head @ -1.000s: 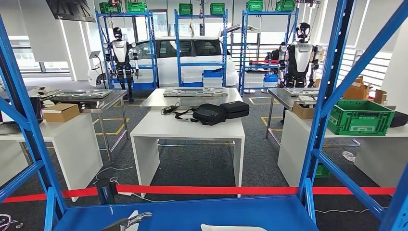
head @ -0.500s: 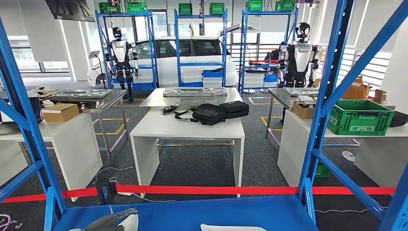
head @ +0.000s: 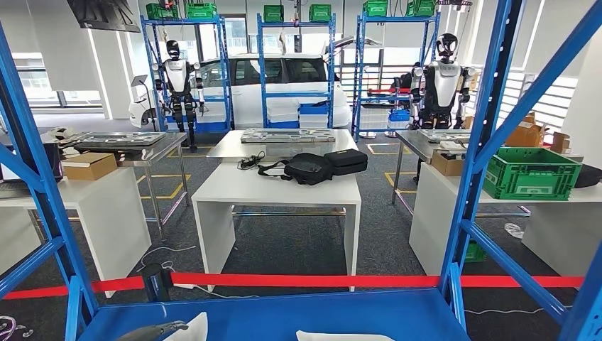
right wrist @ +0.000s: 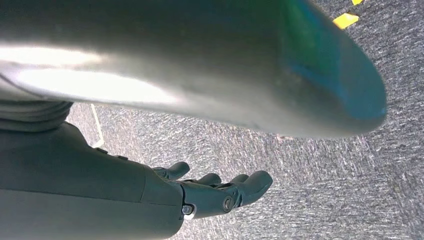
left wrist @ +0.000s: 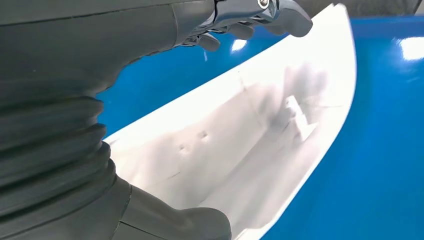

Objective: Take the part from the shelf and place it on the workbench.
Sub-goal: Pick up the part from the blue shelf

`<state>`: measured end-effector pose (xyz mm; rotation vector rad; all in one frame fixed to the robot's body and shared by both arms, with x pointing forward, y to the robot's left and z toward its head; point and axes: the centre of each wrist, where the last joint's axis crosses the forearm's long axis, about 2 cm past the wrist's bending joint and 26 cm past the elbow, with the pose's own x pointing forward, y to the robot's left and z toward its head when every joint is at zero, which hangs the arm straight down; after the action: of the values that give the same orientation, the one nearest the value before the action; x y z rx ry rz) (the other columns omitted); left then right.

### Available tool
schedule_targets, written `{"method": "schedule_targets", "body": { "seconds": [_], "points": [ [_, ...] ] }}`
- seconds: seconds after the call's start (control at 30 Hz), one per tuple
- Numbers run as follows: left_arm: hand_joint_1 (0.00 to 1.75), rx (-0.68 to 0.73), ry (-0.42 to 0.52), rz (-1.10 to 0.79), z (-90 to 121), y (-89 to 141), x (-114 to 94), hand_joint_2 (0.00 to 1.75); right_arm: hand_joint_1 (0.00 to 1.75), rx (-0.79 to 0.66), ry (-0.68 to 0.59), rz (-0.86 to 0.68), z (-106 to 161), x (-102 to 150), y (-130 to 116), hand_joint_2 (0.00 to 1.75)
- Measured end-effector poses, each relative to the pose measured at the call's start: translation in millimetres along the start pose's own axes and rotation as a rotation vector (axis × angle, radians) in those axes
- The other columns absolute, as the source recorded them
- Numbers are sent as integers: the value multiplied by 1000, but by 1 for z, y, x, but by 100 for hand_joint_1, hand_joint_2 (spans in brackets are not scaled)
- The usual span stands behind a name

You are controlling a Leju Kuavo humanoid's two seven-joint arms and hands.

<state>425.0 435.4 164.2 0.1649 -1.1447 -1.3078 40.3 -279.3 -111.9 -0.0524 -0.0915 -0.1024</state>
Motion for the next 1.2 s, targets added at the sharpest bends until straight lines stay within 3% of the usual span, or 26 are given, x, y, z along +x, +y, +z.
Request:
{"method": "schedule_targets", "body": {
  "seconds": [0.2, 0.37, 0.53, 0.67, 1.2],
  "points": [
    [0, -30, -10, 18, 3, 0, -4, 175, 0, 0, 0, 2, 0, 0, 0, 0],
    [0, -69, -143, 121, 8, -1, -8, 175, 0, 1, -1, 3, 0, 0, 0, 0],
    [0, -31, -303, 255, 8, -7, -5, 175, 0, 2, 0, 3, 0, 0, 0, 0],
    [0, 19, -374, 300, 6, -9, -1, 175, 0, 2, 0, 3, 0, 0, 0, 0],
    [0, 64, -417, 315, 6, -7, 3, 175, 0, 3, -2, 6, 0, 0, 1, 0]
  ]
}}
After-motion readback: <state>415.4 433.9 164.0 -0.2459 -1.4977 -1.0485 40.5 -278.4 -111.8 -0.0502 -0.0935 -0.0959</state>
